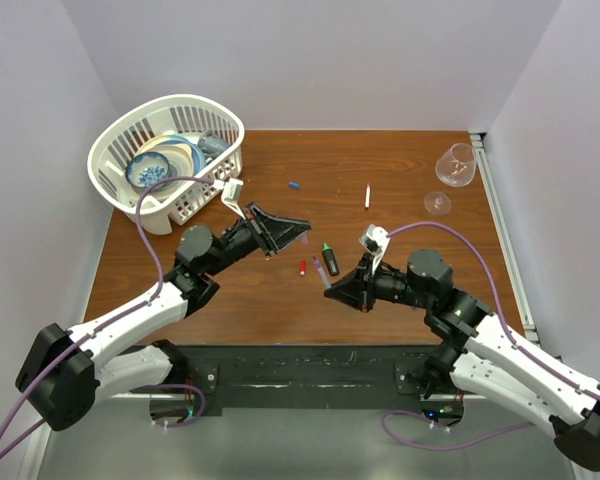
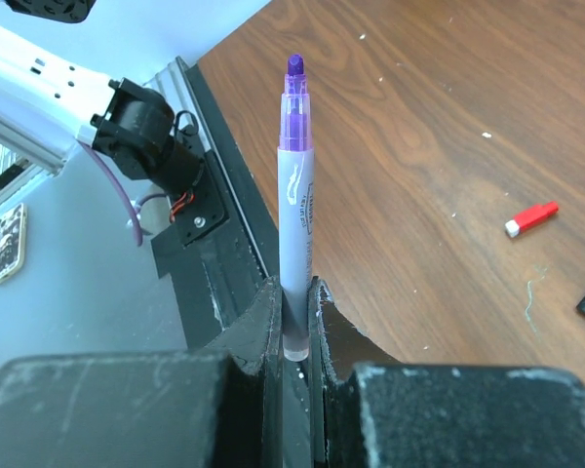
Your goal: Insert the pens into the pen caps
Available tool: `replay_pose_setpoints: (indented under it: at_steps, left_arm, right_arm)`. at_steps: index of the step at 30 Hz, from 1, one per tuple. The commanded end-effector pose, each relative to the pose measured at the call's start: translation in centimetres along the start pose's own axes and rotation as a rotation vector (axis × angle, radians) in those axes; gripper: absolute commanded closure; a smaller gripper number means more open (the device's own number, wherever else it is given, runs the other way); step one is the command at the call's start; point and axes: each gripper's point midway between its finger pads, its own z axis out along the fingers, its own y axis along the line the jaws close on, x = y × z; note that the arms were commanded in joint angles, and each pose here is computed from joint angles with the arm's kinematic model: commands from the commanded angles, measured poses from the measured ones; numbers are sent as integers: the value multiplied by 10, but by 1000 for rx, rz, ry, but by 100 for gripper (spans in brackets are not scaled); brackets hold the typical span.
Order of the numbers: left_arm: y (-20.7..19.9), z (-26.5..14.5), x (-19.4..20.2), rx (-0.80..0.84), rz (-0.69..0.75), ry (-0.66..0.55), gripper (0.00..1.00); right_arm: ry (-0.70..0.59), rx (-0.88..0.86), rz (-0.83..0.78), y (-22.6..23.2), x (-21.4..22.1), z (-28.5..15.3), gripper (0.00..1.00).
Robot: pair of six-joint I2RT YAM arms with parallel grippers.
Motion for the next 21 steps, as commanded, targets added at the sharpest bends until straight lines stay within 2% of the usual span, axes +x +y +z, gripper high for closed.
replay_pose_setpoints:
  at_steps: [1, 21]
  left_arm:
    - [-38, -6, -16, 161, 22, -65, 100]
    - [-41, 3, -9, 188, 20, -68, 100]
  right_arm:
    - [-74, -44, -14, 15, -30, -1, 100]
    - [-107, -54, 20, 20, -49, 7, 100]
